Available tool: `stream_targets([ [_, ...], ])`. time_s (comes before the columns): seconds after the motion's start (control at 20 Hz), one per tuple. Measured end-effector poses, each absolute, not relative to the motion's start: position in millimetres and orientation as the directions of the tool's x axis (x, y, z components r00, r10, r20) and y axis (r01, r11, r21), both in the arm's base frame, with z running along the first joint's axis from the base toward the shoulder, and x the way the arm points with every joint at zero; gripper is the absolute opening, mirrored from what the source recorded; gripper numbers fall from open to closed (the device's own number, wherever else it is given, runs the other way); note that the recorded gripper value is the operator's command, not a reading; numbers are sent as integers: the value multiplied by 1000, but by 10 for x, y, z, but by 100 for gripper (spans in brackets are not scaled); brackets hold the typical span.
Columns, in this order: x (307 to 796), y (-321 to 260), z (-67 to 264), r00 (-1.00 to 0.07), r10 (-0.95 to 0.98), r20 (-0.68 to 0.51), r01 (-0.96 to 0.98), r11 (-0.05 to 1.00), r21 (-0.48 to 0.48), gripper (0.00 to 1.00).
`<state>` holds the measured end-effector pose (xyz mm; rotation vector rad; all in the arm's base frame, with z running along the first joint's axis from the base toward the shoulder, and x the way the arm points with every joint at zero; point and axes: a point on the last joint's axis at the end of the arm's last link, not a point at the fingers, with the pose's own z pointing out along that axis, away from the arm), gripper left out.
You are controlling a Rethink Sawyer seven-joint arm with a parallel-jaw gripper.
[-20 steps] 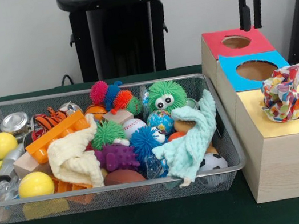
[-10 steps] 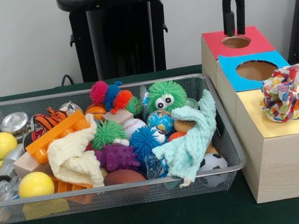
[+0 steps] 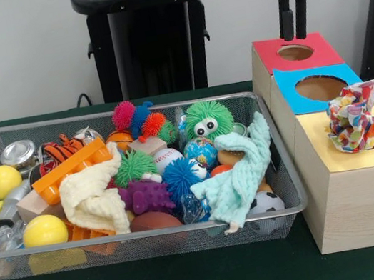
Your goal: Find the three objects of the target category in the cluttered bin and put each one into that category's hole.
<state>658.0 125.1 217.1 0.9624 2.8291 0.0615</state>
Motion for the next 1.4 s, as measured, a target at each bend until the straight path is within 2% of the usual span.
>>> stream_targets([
  [0.6,6487,1168,2241,-830,536,-152,536,843,46,0],
  [1.0,6468,1018,2410,-811,577,-98,563,814,141,0],
  [1.4,6616,923,2291,-824,563,-70,545,820,175,0],
])
